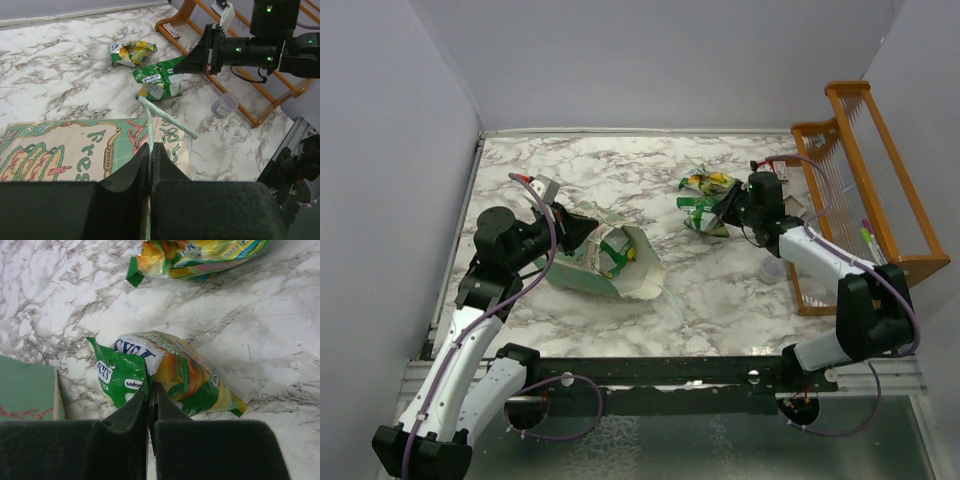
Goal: Take the snacks out of the paper bag
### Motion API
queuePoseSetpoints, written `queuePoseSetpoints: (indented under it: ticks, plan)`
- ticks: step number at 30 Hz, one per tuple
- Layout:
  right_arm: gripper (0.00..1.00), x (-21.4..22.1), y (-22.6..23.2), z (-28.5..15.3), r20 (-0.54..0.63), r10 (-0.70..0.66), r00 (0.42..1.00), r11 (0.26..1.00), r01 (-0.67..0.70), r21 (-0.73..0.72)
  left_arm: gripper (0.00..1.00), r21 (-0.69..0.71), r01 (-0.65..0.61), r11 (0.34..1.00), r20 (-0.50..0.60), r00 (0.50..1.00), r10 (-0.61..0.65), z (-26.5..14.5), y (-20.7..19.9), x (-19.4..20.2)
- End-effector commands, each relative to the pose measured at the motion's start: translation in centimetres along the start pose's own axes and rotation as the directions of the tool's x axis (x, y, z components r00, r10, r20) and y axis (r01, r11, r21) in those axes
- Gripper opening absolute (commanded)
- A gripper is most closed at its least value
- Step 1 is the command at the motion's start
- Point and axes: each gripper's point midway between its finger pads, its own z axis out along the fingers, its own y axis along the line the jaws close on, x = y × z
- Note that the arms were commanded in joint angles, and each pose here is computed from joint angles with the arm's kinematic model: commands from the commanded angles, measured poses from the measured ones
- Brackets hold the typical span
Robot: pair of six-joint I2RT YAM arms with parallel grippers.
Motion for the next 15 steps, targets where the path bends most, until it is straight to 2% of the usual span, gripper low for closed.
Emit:
queuePoseSetpoints:
  ticks: [1,3,6,9,12,15]
  plan:
    - [0.02,-1.1,0.6,1.5,-0.054,0.110,0.992,0.991,-0.114,-0.072,0.00,0.035,-0.036,0.999,0.021,0.999,0.036,-0.4,-1.2,-1.7]
    - [0.09,-1.3,-1.4,2.4,-0.055,0.115,0.992,0.993,-0.115,0.004,0.00,0.039,-0.039,0.998,0.022,0.999,0.038,-0.4,-1.3,-1.8]
    - [0.35,-1.7,-3.9,2.9,-0.054,0.079,0.995,0.989,-0.072,0.126,0.00,0.042,-0.043,0.998,0.023,0.999,0.042,-0.3,-1.3,-1.8]
    - [0.57,-3.3,-4.0,1.9,-0.007,-0.002,1.000,0.991,0.003,0.136,0.00,0.050,-0.049,0.998,0.021,0.999,0.048,-0.4,-1.4,-1.7]
    - [0.65,-4.5,-2.6,-0.1,0.039,-0.075,0.996,0.995,0.073,0.071,0.00,0.082,-0.057,0.995,0.015,0.998,0.056,-0.4,-1.8,-1.3]
    - [0.70,-4.8,0.0,-2.2,0.063,-0.159,0.985,0.984,0.164,-0.073,0.00,0.115,-0.060,0.992,0.015,0.998,0.059,-0.4,-2.3,-0.8]
